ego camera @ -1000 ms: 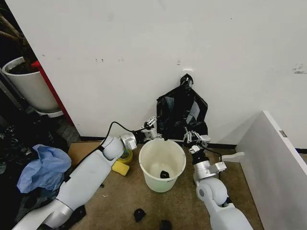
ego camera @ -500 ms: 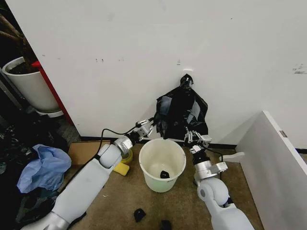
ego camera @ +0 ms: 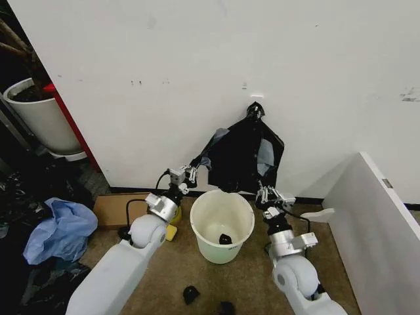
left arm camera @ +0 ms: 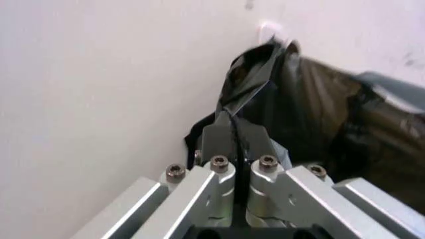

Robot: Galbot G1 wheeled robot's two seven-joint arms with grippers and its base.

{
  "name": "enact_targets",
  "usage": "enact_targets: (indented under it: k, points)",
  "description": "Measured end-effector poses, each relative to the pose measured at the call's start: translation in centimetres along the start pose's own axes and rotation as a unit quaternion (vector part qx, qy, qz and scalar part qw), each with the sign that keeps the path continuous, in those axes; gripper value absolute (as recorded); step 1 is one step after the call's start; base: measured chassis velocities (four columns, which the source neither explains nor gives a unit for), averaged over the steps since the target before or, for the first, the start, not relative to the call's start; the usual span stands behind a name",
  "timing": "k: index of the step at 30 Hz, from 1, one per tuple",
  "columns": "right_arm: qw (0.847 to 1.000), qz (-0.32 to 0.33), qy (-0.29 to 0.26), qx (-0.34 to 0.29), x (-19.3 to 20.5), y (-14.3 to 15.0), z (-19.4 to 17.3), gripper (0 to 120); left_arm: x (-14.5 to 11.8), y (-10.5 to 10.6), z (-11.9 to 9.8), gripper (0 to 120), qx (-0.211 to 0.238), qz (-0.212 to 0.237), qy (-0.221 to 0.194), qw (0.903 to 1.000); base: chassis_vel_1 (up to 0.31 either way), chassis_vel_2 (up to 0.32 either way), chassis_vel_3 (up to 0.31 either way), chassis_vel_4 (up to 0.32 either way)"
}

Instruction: Place the garbage bag over the trash bin.

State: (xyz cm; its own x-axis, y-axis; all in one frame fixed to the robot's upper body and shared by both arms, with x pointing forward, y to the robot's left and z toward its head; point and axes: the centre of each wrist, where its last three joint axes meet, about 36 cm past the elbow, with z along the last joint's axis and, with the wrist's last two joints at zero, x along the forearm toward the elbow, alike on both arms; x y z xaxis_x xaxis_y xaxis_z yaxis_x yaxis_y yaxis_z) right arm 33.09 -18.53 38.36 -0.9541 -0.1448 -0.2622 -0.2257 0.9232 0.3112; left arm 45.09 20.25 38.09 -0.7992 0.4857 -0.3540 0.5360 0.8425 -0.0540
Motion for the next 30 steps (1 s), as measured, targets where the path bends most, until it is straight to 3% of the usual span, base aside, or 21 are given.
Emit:
enact_targets:
  k: [5,13,22,30]
  points:
    - [1.000,0.004,0.014,0.025,4.1,2.0,-1.2,0,3.0,-3.1,-0.9,0,0.030,0.010,-0.026,0.9992,0.000,0.000,0.000,0.000]
    - [0.998,0.012,0.008,0.058,7.5,4.2,-1.4,0,6.7,-4.1,-1.7,0,0.017,-0.002,-0.036,0.9992,0.000,0.000,0.000,0.000]
    - [0.994,-0.057,-0.056,0.073,7.1,4.6,-3.0,0,7.0,-4.1,-4.4,0,0.017,-0.008,-0.073,0.9971,0.000,0.000,0.000,0.000]
    - [0.990,-0.106,-0.093,0.030,4.0,4.3,-2.8,0,5.9,-3.9,-6.4,0,0.021,0.001,-0.103,0.9945,0.000,0.000,0.000,0.000]
